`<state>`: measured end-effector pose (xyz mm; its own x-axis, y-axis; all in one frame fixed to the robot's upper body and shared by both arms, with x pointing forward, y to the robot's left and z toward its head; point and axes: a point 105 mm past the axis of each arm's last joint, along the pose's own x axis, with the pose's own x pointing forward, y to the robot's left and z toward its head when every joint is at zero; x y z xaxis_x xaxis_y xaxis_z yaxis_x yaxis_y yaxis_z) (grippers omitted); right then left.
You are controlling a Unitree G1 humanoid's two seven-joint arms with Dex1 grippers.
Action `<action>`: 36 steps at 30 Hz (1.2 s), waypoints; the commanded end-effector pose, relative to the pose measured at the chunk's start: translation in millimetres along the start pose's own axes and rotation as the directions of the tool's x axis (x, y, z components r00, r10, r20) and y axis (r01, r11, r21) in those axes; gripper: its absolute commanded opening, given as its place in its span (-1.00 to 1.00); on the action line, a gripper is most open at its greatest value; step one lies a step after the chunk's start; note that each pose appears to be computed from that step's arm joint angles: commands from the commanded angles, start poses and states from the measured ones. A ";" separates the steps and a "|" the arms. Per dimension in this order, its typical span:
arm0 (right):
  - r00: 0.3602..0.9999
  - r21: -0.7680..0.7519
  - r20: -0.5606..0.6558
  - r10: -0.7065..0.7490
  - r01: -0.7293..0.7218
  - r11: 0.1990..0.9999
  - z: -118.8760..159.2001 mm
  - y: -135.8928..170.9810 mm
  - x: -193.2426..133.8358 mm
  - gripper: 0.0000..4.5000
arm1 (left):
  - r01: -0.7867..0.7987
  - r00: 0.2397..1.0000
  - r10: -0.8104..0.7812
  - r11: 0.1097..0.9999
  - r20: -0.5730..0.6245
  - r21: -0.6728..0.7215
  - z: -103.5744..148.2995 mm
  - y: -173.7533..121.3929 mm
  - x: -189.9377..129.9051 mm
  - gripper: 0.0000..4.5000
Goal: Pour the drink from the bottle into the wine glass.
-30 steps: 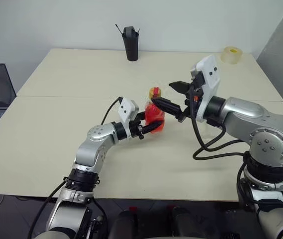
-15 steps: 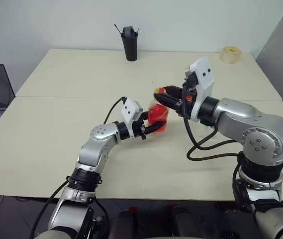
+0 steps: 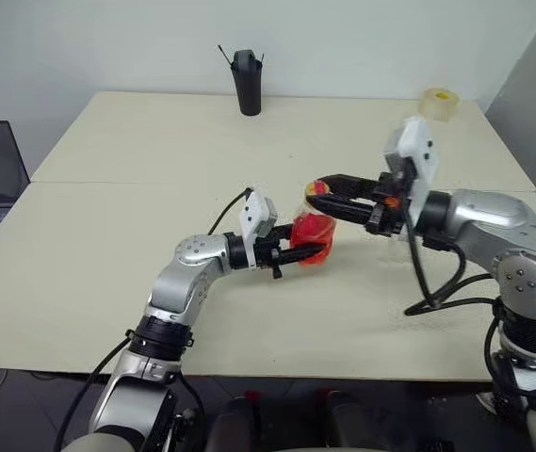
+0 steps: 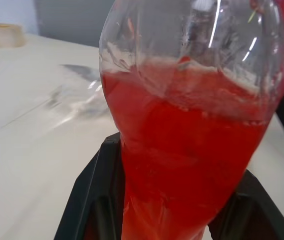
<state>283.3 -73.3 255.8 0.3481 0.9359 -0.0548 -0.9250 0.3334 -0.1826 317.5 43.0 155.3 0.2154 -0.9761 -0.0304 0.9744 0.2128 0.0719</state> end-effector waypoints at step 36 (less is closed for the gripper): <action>0.943 0.066 -0.001 -0.333 0.333 0.941 12.8 28.7 -13.7 1.00 | 0.142 0.988 -0.146 0.987 0.042 0.081 19.9 -15.0 14.7 -0.44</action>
<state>254.2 -76.8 253.9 0.6375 0.7699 -0.0269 -0.7685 0.6331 -0.0924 307.5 30.0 159.5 0.0993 -0.9948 -0.0225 0.9920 0.0972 0.0807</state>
